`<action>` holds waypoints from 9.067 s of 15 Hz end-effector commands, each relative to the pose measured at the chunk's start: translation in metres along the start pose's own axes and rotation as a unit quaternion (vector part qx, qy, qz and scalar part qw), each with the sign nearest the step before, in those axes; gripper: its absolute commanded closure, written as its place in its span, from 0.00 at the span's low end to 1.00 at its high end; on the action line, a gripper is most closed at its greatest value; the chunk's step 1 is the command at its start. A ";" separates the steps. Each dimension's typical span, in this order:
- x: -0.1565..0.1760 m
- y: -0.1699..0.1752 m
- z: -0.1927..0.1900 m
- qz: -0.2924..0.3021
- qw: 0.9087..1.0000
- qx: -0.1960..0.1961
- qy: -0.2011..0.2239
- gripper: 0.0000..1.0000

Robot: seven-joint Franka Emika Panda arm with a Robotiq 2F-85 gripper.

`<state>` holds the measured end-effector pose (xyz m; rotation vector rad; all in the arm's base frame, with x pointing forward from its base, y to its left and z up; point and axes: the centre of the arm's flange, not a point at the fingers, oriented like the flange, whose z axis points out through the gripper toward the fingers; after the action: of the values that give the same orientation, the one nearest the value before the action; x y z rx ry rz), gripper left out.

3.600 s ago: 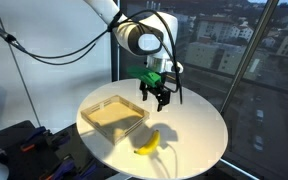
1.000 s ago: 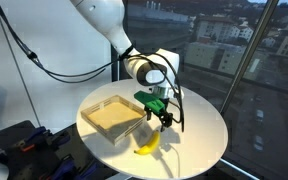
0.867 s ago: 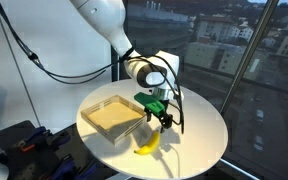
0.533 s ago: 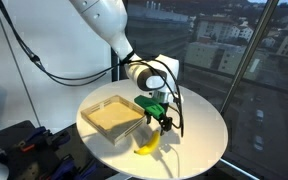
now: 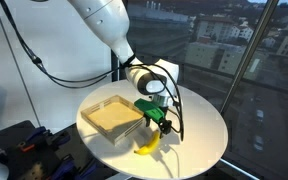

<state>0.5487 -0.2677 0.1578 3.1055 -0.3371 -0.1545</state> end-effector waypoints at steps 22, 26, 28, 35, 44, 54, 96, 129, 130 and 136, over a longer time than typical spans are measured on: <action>-0.003 0.014 0.012 -0.116 0.993 -0.021 0.021 0.00; -0.005 0.015 0.021 -0.121 0.992 -0.020 0.015 0.00; -0.006 0.015 0.026 -0.121 0.992 -0.020 0.013 0.00; -0.006 0.014 0.038 -0.122 0.992 -0.023 0.014 0.00; -0.005 0.013 0.049 -0.124 0.992 -0.029 0.015 0.00; -0.004 0.014 0.057 -0.122 0.992 -0.029 0.008 0.00; 0.003 0.020 -0.009 -0.111 0.993 -0.029 0.009 0.84; 0.005 -0.002 -0.085 -0.007 0.999 -0.029 -0.021 0.84; 0.005 -0.004 -0.088 -0.009 0.999 -0.028 -0.023 0.84; 0.005 -0.022 -0.097 -0.023 0.999 -0.026 -0.026 0.84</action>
<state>0.5662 -0.2573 0.2386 3.0718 -0.2604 -0.2265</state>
